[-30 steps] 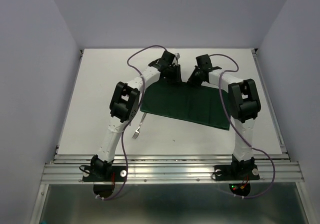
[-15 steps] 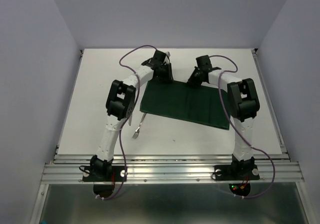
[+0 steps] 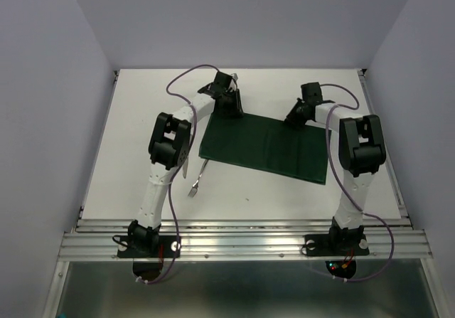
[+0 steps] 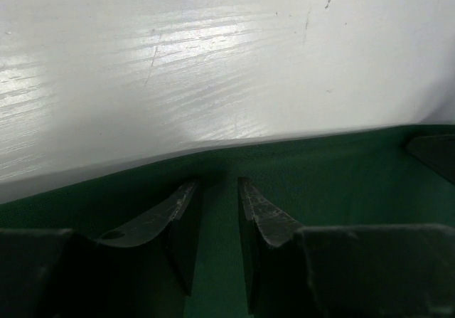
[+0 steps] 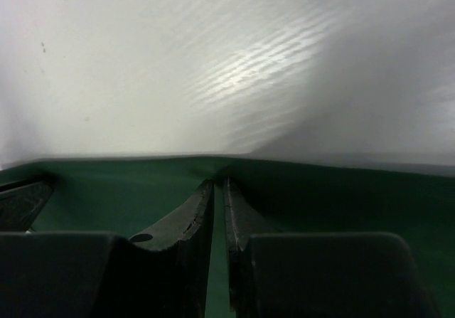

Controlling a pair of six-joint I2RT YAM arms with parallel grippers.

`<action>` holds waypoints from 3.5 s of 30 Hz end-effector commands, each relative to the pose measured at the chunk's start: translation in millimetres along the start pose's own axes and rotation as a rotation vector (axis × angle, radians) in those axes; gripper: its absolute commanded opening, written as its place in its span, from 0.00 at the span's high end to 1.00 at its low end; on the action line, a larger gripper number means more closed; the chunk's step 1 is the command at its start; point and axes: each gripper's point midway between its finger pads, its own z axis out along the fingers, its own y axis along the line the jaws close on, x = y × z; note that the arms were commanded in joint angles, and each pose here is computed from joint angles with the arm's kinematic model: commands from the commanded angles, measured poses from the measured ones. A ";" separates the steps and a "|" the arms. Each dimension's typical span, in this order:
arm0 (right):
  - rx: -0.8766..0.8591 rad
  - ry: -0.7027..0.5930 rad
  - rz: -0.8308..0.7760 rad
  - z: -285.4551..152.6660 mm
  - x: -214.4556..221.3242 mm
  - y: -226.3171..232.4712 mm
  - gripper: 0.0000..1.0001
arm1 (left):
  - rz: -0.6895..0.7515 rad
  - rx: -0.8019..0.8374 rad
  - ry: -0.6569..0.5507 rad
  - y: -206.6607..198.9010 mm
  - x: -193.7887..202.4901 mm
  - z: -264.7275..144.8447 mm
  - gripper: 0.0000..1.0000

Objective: Fold the napkin into a case and place the utensils inside
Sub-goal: Smooth out the rectangle-folded napkin at the center of the board, then pick up the rectangle-folded napkin at the center of the board.

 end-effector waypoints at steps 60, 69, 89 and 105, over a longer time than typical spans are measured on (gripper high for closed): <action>0.321 -0.080 0.168 -57.4 -35.0 -224.4 0.84 | -0.066 -0.229 -0.074 112.5 -46.0 -22.3 0.61; 0.311 -0.089 0.169 -59.8 -38.8 -220.7 0.83 | -0.065 -0.226 -0.072 110.3 -42.9 -26.7 0.62; 0.206 -0.213 0.107 -160.2 -46.8 -171.8 0.51 | 0.041 -0.187 -0.274 47.1 -99.0 -156.3 0.38; 0.134 -0.174 0.085 -182.9 7.3 -168.9 0.50 | 0.002 -0.346 0.012 109.2 29.3 -104.7 0.19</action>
